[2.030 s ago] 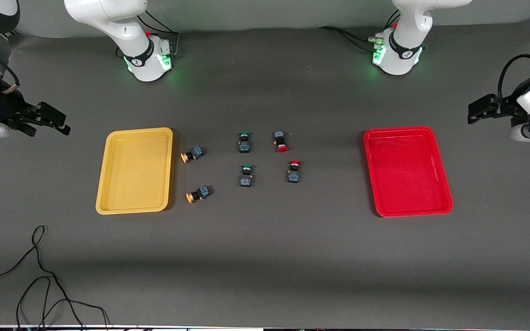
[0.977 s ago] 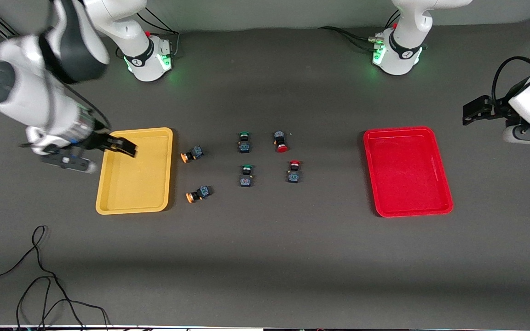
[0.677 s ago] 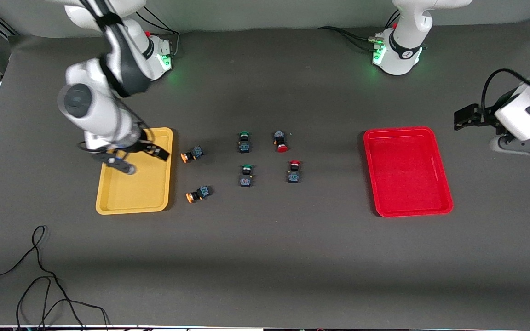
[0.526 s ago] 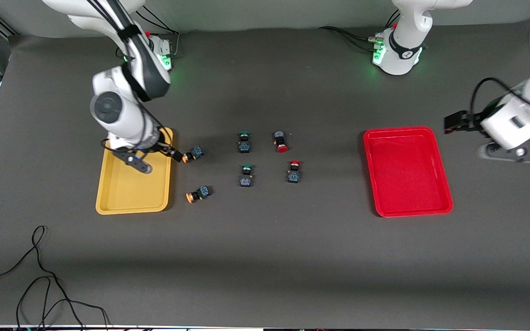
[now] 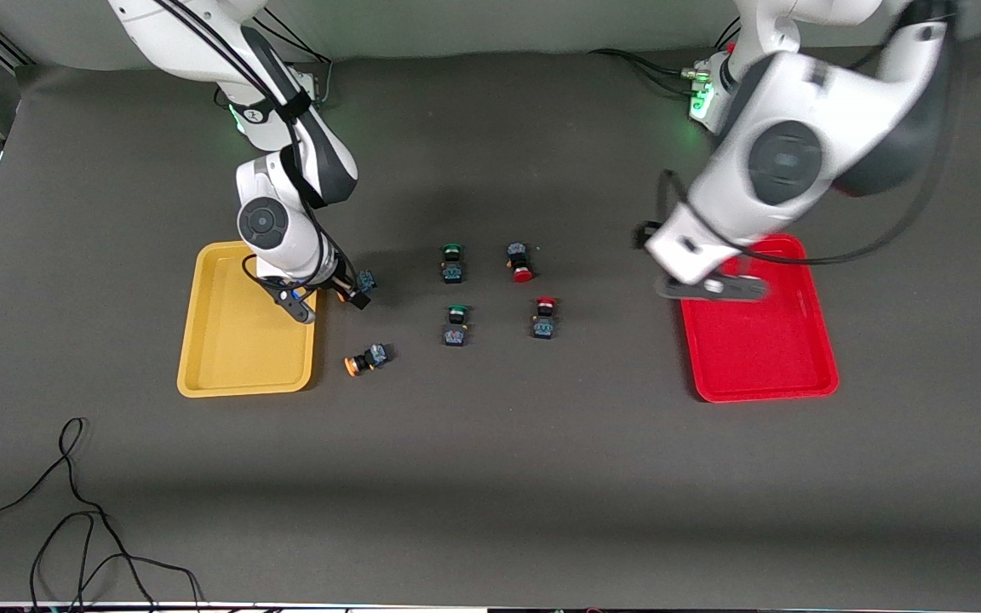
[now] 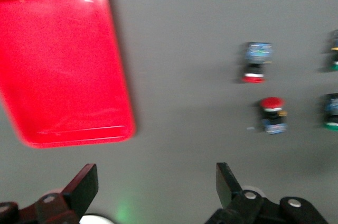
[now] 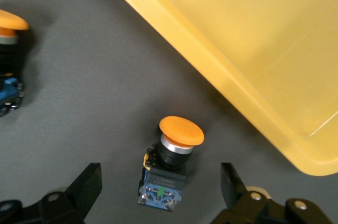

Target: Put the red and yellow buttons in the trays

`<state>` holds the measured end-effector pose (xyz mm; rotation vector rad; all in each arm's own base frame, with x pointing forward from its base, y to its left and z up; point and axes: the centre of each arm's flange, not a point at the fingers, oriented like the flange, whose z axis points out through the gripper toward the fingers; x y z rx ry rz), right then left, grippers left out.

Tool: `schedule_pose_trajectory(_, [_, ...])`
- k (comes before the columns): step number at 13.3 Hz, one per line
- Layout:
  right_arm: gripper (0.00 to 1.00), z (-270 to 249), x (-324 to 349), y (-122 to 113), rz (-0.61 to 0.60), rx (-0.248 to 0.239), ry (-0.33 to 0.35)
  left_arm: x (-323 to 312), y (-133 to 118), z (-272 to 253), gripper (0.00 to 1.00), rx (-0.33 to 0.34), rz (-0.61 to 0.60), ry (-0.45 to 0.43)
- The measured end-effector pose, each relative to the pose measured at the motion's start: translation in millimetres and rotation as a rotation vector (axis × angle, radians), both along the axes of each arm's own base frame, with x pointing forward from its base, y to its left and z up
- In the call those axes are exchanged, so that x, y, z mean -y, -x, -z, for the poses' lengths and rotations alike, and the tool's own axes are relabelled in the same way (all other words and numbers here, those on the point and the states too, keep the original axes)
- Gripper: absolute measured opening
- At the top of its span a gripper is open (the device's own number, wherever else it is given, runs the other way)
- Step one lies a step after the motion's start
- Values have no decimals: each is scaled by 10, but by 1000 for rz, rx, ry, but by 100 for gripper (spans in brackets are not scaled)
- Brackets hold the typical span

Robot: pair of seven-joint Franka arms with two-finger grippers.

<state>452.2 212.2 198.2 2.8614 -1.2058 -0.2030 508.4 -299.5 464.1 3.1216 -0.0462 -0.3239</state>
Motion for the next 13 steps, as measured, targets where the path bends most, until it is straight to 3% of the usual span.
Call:
schedule_pose_trajectory(3, [100, 213, -73, 70, 11, -1, 1, 808, 326, 129, 100, 75, -72, 26])
schedule_pose_trajectory(4, [93, 261, -89, 91, 10, -5, 6, 1064, 447, 238, 100, 86, -80, 31])
schedule_pose_trajectory(6, [67, 289, -93, 98, 11, -6, 9, 1438, 619, 521, 100, 100, -95, 32])
schedule_pose_trajectory(8, [47, 282, -94, 91, 11, -4, 8, 1613, 660, 861, 100, 114, -109, 11])
schedule_pose_trajectory(9, [42, 269, -95, 79, 12, -1, 7, 1664, 652, 1062, 100, 115, -112, 6])
schedule_pose_trajectory(13, [41, -10, -124, -40, 19, 12, -15, 1747, 616, 1930, 98, 110, -110, -8])
